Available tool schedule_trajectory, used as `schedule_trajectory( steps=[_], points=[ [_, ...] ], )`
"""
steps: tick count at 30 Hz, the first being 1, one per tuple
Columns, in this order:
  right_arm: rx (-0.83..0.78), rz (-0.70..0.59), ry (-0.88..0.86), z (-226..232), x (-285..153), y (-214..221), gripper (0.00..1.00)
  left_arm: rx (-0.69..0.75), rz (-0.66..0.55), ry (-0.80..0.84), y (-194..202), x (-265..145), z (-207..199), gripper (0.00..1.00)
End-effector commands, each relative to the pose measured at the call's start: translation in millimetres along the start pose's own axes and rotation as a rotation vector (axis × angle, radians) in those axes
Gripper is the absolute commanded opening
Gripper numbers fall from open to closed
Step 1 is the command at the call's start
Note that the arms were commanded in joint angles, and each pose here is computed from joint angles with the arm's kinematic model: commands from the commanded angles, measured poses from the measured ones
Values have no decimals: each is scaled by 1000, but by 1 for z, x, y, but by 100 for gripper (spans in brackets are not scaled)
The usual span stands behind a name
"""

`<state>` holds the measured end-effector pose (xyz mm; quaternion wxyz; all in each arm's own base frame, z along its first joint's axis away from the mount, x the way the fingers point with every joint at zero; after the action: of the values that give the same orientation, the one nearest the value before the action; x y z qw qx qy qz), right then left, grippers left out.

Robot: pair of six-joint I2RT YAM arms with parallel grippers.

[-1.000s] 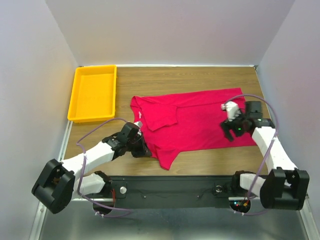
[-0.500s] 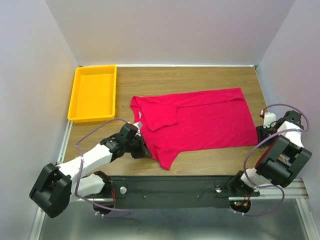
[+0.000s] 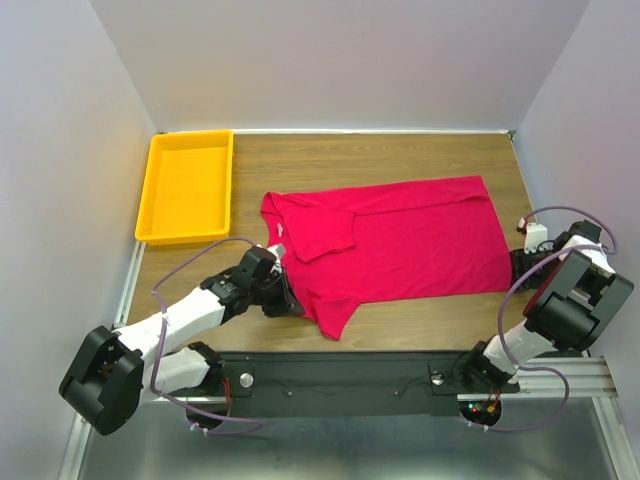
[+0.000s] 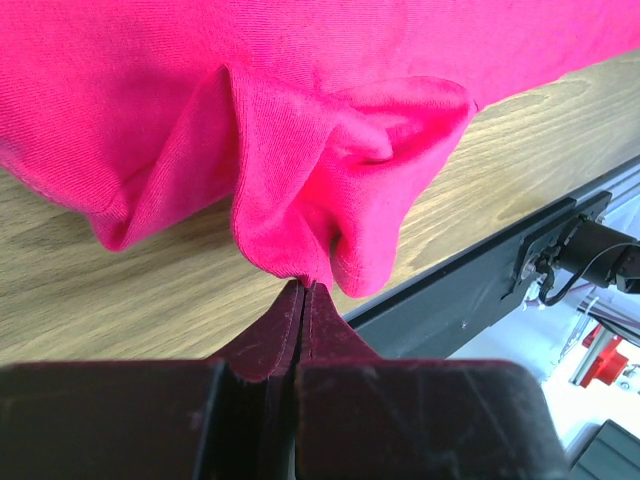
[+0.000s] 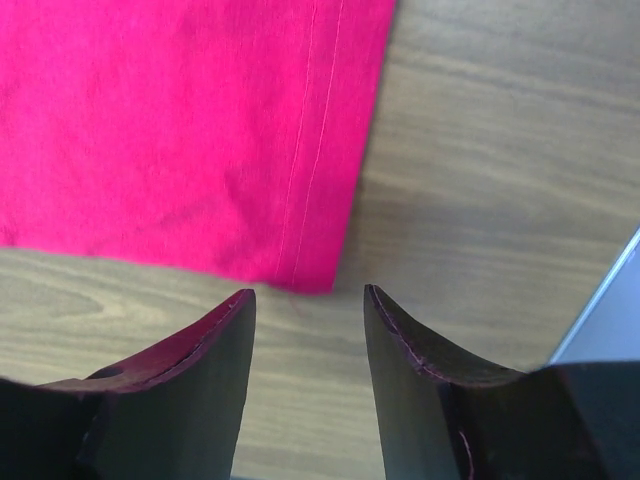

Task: Fold and stack the t-shirts
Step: Fold the tshirt

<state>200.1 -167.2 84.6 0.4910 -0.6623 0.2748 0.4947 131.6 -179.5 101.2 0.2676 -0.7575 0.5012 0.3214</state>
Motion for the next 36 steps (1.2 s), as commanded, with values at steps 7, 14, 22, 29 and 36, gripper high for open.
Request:
schedule_trajectory(
  steps=[7,14,22,29,36],
  points=[
    [-4,-51,35,-10,-1,-7,51,25,14,8,1,-2,-3,0],
    [-13,-38,9,-11,6,-4,50,31,16,6,1,-1,-3,0],
    [-26,-25,-26,-10,15,1,27,41,7,19,-1,-2,-7,0],
    [-64,-51,16,-8,0,-5,1,69,-11,32,-5,-10,-16,0],
    [-72,-140,-2,-3,-32,-28,0,91,-76,72,-14,-32,-36,0]
  ],
)
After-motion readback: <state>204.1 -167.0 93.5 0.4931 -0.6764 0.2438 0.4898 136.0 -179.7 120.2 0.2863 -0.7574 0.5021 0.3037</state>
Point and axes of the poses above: each gripper's point midway between its finger pads, its own x axis out along the fingers, its own z axis along the line the jaws close on, y = z × x, the point moved 6 cm from there along -x, back along the fingers, and after that the axes turned 13 degrees about -x, right-handed, at the moved point
